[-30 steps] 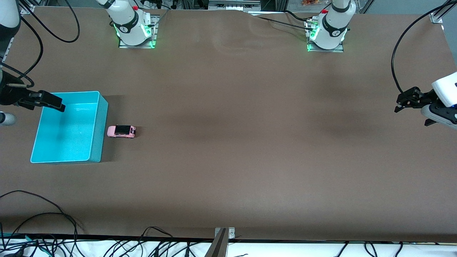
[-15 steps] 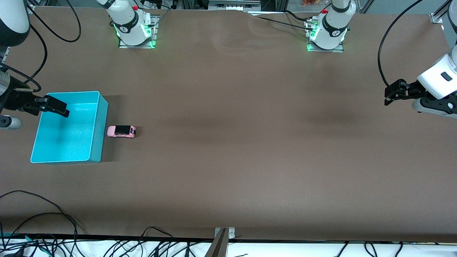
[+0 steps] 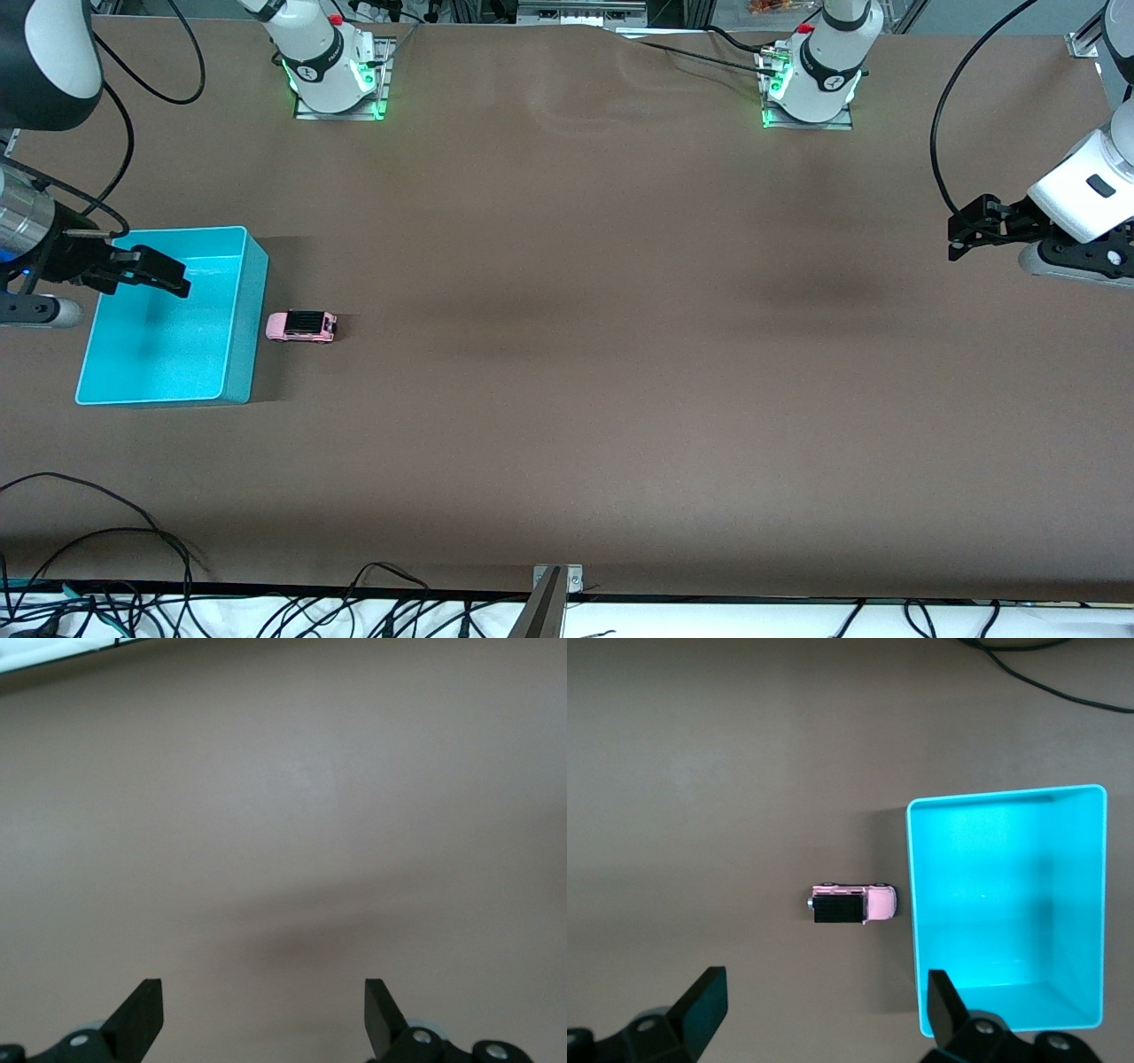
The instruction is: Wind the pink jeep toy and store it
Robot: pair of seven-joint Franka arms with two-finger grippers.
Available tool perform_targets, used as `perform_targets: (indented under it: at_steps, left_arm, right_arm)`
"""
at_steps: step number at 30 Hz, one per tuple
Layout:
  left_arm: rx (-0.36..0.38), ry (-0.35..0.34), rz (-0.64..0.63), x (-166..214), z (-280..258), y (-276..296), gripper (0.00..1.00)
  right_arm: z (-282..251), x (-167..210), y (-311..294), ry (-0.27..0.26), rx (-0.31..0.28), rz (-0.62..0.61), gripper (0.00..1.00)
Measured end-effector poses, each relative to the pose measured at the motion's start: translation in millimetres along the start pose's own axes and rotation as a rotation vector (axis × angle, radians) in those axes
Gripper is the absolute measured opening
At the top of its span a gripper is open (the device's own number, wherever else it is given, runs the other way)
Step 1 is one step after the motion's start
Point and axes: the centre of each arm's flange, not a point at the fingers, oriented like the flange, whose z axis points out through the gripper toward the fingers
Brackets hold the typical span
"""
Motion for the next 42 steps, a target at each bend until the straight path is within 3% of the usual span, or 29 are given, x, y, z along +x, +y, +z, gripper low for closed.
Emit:
perform_targets:
  at_steps: [11,18,24,32,42]
  left_arm:
    - [-0.001,0.001,-0.028,0.5,-1.2,7.2,1.0]
    - [-0.002,0.002,-0.109,0.7,-2.8,14.1,1.0]
    - [-0.003,-0.004,-0.166,-0.2,-4.6,24.7,1.0]
    - [-0.002,-0.022,-0.252,-2.6,-3.8,26.0,1.0]
    - [-0.002,-0.033,-0.261,-3.5,-3.1,30.1,1.0]
  right_arm:
    - [55.2,0.6,-10.8,0.006,0.001,-0.039,1.0]
    - [95.7,-4.9,-19.0,0.033,0.005,-0.103,1.0]
    - [129.1,-22.3,-40.0,0.008,0.009,-0.178,1.0]
    - [177.1,-41.9,-48.5,-0.003,0.011,-0.34,1.0]
    - [207.8,-53.1,-27.1,-0.022,0.011,-0.702,1.0]
